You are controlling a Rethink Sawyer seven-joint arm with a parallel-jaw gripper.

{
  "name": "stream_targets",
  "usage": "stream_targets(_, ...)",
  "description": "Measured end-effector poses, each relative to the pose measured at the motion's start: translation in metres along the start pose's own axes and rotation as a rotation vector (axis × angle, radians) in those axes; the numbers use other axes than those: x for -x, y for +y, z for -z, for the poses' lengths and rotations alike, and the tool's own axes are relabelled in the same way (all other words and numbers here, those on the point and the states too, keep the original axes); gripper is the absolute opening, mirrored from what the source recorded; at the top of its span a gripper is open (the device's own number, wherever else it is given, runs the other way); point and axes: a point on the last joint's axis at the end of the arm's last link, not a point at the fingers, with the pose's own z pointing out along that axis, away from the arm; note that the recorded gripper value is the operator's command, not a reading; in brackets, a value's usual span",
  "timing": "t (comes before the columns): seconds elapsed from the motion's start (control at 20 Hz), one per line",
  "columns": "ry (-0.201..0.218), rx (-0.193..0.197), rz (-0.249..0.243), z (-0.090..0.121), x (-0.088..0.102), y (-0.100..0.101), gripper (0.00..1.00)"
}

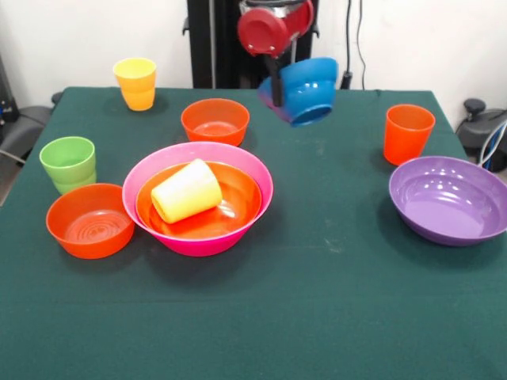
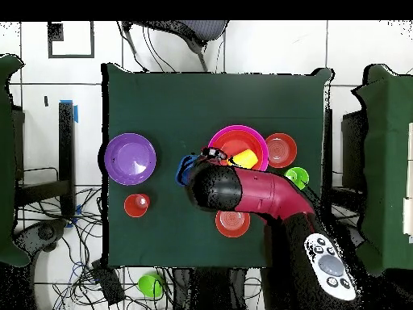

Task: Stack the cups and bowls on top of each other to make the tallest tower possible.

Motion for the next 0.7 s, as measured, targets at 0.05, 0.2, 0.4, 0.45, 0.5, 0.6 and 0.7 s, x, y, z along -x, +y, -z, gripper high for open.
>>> stream_targets(0.05,-0.018,0.0,-0.004,-0.003,0.003,0.003,0.0)
stream_targets(0.2,-0.051,-0.004,-0.006,-0.013,0.006,0.011,0.0)
stream_targets(0.4,-0.084,-0.012,-0.01,-0.03,0.009,0.024,0.0)
stream_targets(0.45,-0.088,-0.01,-0.012,-0.036,0.009,0.028,0.0)
stream_targets(0.5,-0.09,-0.008,-0.012,-0.038,0.01,0.03,0.0)
stream_targets(0.6,-0.086,0.0,-0.004,-0.049,0.015,0.041,0.0)
stream_targets(0.7,-0.077,0.013,0.009,-0.056,0.02,0.051,0.0)
